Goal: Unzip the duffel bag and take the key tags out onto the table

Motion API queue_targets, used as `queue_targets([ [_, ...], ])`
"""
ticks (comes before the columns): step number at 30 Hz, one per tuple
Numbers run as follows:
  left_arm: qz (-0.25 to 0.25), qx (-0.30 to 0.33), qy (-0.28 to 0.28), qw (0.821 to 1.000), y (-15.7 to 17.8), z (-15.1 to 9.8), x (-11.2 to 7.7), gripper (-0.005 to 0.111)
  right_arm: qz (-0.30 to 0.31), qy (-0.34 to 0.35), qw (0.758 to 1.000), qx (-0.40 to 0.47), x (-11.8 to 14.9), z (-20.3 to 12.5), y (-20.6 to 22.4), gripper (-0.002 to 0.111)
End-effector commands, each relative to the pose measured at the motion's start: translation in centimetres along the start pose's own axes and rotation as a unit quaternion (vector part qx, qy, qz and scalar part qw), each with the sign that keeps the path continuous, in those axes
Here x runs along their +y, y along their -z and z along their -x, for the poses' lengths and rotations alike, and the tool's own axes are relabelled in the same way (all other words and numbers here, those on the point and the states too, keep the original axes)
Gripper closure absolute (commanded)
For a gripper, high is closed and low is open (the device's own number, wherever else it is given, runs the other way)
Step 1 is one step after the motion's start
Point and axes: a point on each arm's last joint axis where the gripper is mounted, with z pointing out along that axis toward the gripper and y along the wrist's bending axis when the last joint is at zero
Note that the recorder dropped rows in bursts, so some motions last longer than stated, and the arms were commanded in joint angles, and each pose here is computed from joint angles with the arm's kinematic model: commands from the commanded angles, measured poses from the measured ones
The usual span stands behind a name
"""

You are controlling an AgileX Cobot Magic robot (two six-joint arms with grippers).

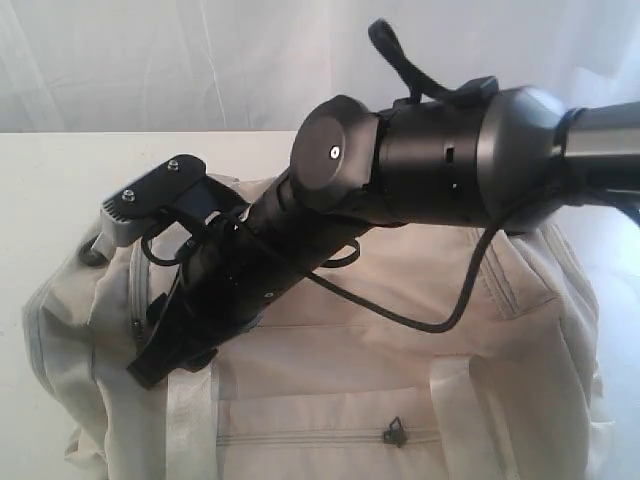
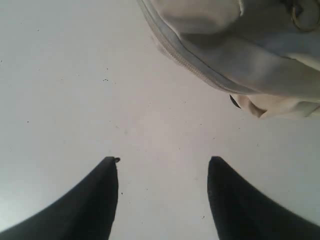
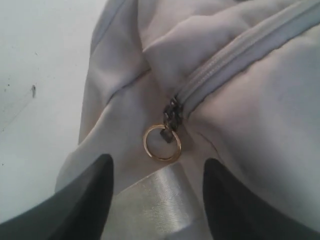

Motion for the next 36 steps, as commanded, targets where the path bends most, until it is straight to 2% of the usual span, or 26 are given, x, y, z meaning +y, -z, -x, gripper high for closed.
queue_targets([
  [1,0.004,-0.004,0.006,1.0,0.3,-0.1,0.2,0.05,0.002,0.007,1.0,0.009,0.3,-0.1,-1.2,0.052],
  [10,-0.007,-0.021,0.01,1.0,0.3,0.3,0.0,0.05,-0.023,0.036,0.999,0.002,0.1,-0.5,-4.4,0.052],
  [16,-0.014,-0.031,0.014,0.999,0.3,0.4,-0.2,0.05,-0.025,0.042,0.999,0.011,-0.3,-0.8,-5.9,0.047],
  [23,-0.017,-0.035,0.015,0.999,0.2,0.5,-0.2,0.05,-0.026,0.042,0.999,0.02,-0.5,-1.1,-7.4,0.049],
  [26,-0.017,-0.036,0.015,0.999,0.2,0.5,-0.2,0.05,-0.017,0.039,0.999,0.034,-0.5,-1.5,-7.7,0.056],
  [34,-0.02,-0.043,0.016,0.999,0.3,0.6,-0.3,0.05,-0.018,0.045,0.999,0.016,0.0,-0.6,-6.3,0.104],
  [36,-0.02,-0.044,0.016,0.999,0.3,0.7,-0.3,0.05,-0.021,0.049,0.999,0.003,0.2,-0.1,-5.4,0.108],
])
